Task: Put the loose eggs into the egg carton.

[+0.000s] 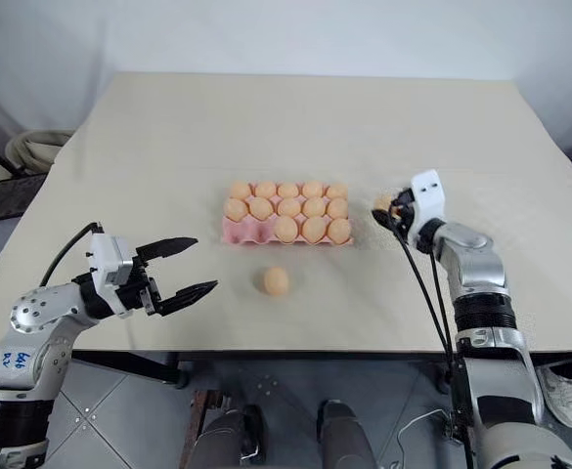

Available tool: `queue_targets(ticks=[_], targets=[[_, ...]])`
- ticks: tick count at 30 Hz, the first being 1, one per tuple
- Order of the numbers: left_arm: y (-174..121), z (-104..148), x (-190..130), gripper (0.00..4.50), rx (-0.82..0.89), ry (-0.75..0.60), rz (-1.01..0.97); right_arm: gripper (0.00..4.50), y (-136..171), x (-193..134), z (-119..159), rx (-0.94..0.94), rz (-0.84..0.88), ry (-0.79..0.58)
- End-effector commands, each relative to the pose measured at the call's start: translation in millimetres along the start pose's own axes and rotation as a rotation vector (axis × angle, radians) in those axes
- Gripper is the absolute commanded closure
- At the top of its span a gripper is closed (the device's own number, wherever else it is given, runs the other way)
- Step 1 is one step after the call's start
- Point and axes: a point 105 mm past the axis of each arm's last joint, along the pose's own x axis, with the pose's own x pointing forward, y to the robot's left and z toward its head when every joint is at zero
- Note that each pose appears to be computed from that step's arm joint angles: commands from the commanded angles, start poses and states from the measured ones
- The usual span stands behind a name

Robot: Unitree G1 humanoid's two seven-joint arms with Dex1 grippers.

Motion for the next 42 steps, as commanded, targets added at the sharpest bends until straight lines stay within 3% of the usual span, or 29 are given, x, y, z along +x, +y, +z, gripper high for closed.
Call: queue_targets(ticks=[1,4,6,9,19,24,27,28,34,39,42], targets=[[5,7,-11,0.0,0.028,-0.011,0.039,2.85,57,7,35,-0.055,0.228,-0.091],[8,1,-19,0.0,0.006,0.003,0.076,2.85,103,19,41,-0.063,0.343,-0.071],[11,-5,-26,0.0,-0.01,0.019,0.105,2.85,122,32,35,-0.077,0.34,0.0],[11,-8,-30,0.0,-0.022,0.023,0.13,2.85,148,46,39,-0.098,0.373,0.002],[5,-7,-30,0.0,-0.022,0.012,0.149,2.85,176,75,34,-0.1,0.386,0.023],[3,-4,-28,0.0,-0.015,0.005,0.148,1.21,176,72,40,-0.097,0.406,-0.001],[2,-2,-26,0.0,-0.009,-0.001,0.139,0.16,172,57,54,-0.113,0.447,-0.077],[2,-1,-25,0.0,-0.007,-0.003,0.134,0.05,171,49,58,-0.125,0.468,-0.106],[0,-1,-18,0.0,-0.001,0.002,0.086,0.05,134,-13,45,-0.226,0.488,-0.212],[-4,-6,-16,0.0,-0.038,0.021,0.022,0.05,113,-80,9,-0.363,0.566,-0.168],[-1,-8,-16,0.0,-0.032,0.024,0.026,0.05,98,-107,-4,-0.289,0.514,-0.155]])
